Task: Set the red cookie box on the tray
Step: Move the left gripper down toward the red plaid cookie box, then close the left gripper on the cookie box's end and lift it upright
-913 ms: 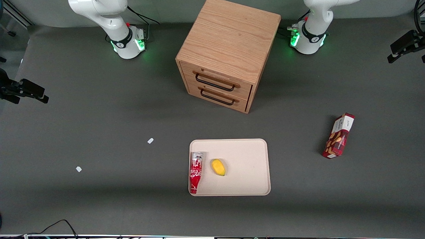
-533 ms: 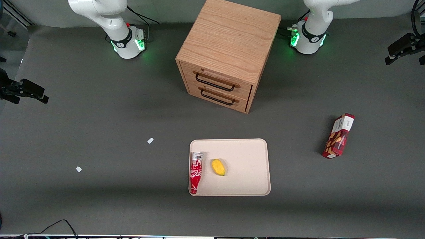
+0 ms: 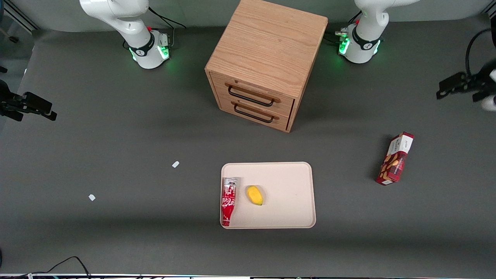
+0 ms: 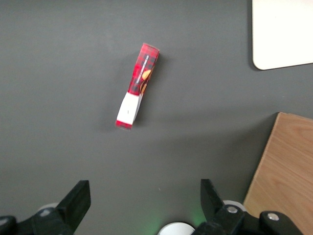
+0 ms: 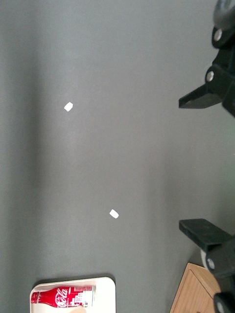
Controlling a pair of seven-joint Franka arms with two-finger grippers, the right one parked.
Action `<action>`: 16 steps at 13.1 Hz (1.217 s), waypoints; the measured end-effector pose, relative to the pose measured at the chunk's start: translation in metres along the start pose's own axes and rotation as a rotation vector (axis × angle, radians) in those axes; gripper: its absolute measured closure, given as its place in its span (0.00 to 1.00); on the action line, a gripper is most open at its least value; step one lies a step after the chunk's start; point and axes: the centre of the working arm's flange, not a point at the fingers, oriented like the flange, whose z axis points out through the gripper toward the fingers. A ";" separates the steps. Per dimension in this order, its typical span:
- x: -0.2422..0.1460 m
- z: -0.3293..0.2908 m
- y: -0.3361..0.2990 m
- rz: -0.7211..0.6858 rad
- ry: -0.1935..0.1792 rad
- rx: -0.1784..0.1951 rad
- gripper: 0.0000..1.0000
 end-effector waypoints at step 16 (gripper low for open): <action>0.061 0.320 -0.031 0.280 0.146 0.082 0.00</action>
